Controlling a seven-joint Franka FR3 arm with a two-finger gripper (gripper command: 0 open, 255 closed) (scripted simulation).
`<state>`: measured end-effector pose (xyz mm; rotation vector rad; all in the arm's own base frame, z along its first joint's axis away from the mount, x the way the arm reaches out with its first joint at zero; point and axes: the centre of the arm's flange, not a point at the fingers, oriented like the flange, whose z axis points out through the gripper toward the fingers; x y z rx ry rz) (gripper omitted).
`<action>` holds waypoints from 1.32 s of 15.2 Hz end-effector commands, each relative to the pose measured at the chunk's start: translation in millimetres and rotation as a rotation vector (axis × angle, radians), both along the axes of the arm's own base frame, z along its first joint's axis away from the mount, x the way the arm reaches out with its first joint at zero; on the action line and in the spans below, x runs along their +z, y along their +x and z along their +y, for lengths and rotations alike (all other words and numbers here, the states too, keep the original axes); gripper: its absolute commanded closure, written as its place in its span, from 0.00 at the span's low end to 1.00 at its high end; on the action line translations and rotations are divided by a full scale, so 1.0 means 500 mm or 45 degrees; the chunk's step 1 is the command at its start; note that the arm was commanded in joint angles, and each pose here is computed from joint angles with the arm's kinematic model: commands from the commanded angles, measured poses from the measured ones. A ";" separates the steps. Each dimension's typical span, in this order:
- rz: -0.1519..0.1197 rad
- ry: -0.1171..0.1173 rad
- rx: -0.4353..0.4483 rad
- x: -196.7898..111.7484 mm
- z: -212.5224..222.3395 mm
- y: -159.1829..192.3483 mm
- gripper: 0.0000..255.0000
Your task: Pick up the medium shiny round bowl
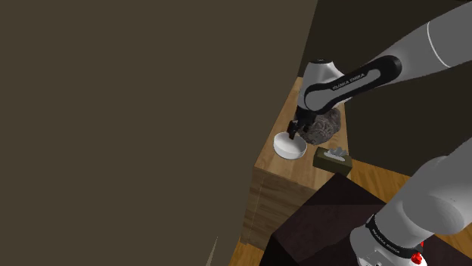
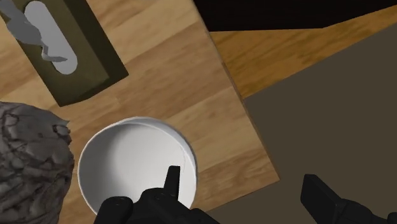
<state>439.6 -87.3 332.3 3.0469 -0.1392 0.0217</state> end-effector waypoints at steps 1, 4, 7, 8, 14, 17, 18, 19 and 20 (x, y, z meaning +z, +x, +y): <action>-0.005 -0.002 0.005 -0.046 -0.015 0.027 0.00; -0.009 -0.005 0.010 -0.111 -0.035 0.067 0.00; -0.013 -0.007 0.015 -0.175 -0.055 0.108 0.00; -0.014 -0.008 0.017 -0.196 -0.061 0.122 0.00; -0.022 -0.013 0.027 -0.324 -0.101 0.204 0.00; -0.024 -0.013 0.029 -0.358 -0.109 0.219 0.00; -0.024 -0.013 0.029 -0.368 -0.109 0.219 0.00; -0.024 -0.013 0.029 -0.379 -0.109 0.219 0.00; -0.024 -0.013 0.029 -0.389 -0.109 0.219 0.00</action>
